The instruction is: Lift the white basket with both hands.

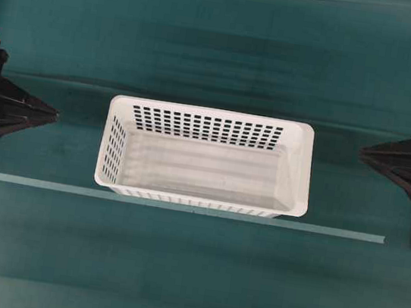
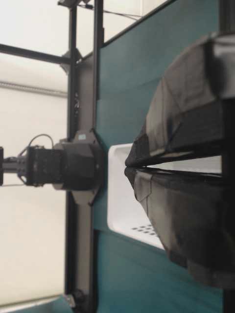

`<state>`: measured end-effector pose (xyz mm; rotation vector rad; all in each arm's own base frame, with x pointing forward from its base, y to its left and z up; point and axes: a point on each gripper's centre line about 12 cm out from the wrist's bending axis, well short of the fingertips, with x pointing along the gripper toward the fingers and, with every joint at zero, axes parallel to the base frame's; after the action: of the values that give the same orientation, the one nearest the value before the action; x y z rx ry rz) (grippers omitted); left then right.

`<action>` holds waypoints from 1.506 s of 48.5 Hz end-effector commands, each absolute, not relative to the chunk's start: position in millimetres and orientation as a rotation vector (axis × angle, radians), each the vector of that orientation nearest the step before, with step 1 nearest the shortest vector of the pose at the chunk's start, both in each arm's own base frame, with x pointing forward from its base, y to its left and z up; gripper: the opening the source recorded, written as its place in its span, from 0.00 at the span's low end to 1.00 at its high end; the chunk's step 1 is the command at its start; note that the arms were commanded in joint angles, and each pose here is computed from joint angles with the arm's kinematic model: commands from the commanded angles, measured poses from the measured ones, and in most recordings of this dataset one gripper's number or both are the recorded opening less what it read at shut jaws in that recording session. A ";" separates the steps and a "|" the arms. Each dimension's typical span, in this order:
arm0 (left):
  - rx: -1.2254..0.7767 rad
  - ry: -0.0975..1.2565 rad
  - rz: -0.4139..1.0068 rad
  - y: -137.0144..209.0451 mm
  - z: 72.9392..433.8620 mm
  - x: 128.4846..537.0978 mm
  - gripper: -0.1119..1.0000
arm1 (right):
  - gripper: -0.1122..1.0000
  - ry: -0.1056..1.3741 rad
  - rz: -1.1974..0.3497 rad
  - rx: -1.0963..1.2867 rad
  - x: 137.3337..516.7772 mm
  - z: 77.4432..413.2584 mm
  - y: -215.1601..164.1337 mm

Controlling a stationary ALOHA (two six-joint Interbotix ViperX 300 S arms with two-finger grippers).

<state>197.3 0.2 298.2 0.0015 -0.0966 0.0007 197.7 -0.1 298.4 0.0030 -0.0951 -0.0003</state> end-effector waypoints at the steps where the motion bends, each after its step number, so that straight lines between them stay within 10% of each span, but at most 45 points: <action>1: -0.005 -0.104 -0.004 -0.3 304.8 199.7 0.23 | 0.23 -0.107 0.006 0.014 197.8 301.2 1.1; 10: -0.056 -0.096 -0.012 -1.5 311.0 202.4 0.05 | 0.13 -0.064 0.000 0.087 198.6 296.4 0.3; 41: -0.750 0.002 -0.004 -0.9 363.9 215.4 0.05 | 0.12 0.299 -0.261 0.886 212.1 327.5 -29.2; 73: -1.231 0.555 0.502 17.1 300.6 260.1 0.05 | 0.12 0.824 -0.716 1.251 256.5 280.6 -37.5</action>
<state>250.9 15.9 303.7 -1.2360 0.5080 0.4614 241.6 -35.7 284.5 1.2726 0.7761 -0.6884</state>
